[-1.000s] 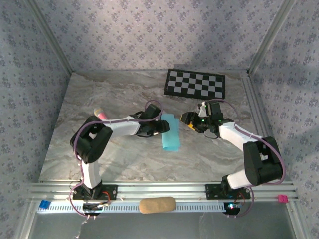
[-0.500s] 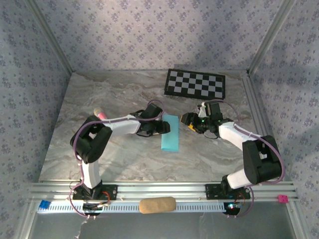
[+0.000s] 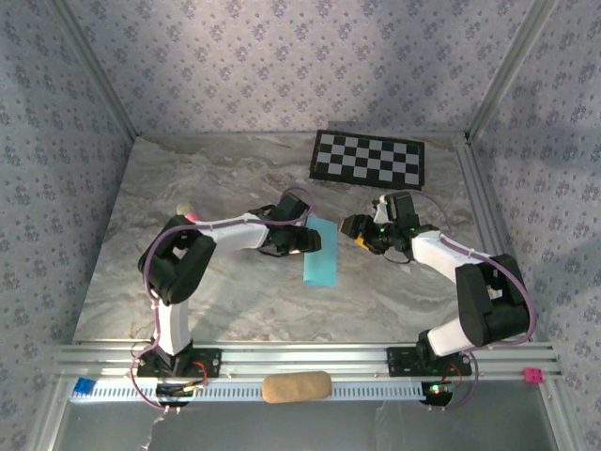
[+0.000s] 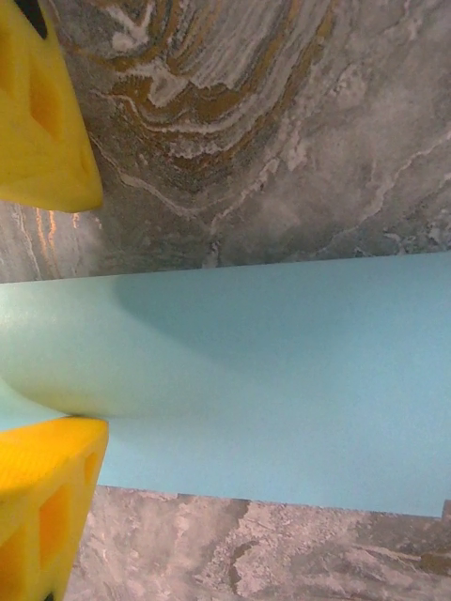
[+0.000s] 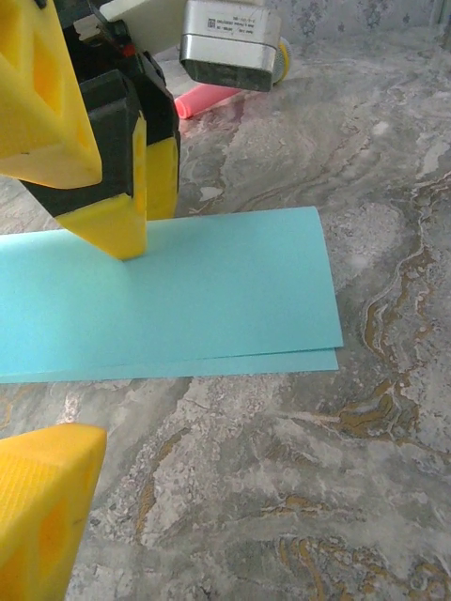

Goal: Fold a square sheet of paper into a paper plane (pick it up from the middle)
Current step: First fold the square sheet of paper in half at the center of the table.

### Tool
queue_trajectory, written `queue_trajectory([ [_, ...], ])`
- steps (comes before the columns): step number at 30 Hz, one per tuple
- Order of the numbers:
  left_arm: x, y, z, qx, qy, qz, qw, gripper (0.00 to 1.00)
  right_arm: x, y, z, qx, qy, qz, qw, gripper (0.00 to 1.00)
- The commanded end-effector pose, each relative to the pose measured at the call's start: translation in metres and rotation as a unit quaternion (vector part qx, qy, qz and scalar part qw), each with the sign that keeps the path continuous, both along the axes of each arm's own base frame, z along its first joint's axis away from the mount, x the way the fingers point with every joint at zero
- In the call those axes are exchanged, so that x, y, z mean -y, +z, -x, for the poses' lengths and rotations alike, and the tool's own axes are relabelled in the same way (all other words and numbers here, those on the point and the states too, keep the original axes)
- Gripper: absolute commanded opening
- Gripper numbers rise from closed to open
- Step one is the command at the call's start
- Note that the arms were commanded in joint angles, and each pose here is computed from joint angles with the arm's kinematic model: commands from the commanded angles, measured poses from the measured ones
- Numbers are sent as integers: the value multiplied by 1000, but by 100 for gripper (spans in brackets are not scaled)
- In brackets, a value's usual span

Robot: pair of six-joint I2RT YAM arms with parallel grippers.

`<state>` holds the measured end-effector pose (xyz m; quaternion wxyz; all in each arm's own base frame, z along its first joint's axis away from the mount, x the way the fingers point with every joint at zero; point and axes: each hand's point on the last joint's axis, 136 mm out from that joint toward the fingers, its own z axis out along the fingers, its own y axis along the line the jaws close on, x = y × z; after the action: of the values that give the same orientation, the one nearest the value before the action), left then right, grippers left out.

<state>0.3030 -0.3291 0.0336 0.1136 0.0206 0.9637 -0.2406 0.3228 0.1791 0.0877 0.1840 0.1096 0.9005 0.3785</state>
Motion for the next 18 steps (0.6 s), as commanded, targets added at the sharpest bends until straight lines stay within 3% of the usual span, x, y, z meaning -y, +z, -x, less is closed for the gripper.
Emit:
queue_trajectory([
  [1, -7, -16, 4, -15, -12, -34, 999, 61, 3, -11, 6, -12, 2, 18, 1000, 70],
  [18, -9, -27, 7, -23, -37, -103, 994, 64, 8, -17, 8, -22, -3, 31, 999, 72],
])
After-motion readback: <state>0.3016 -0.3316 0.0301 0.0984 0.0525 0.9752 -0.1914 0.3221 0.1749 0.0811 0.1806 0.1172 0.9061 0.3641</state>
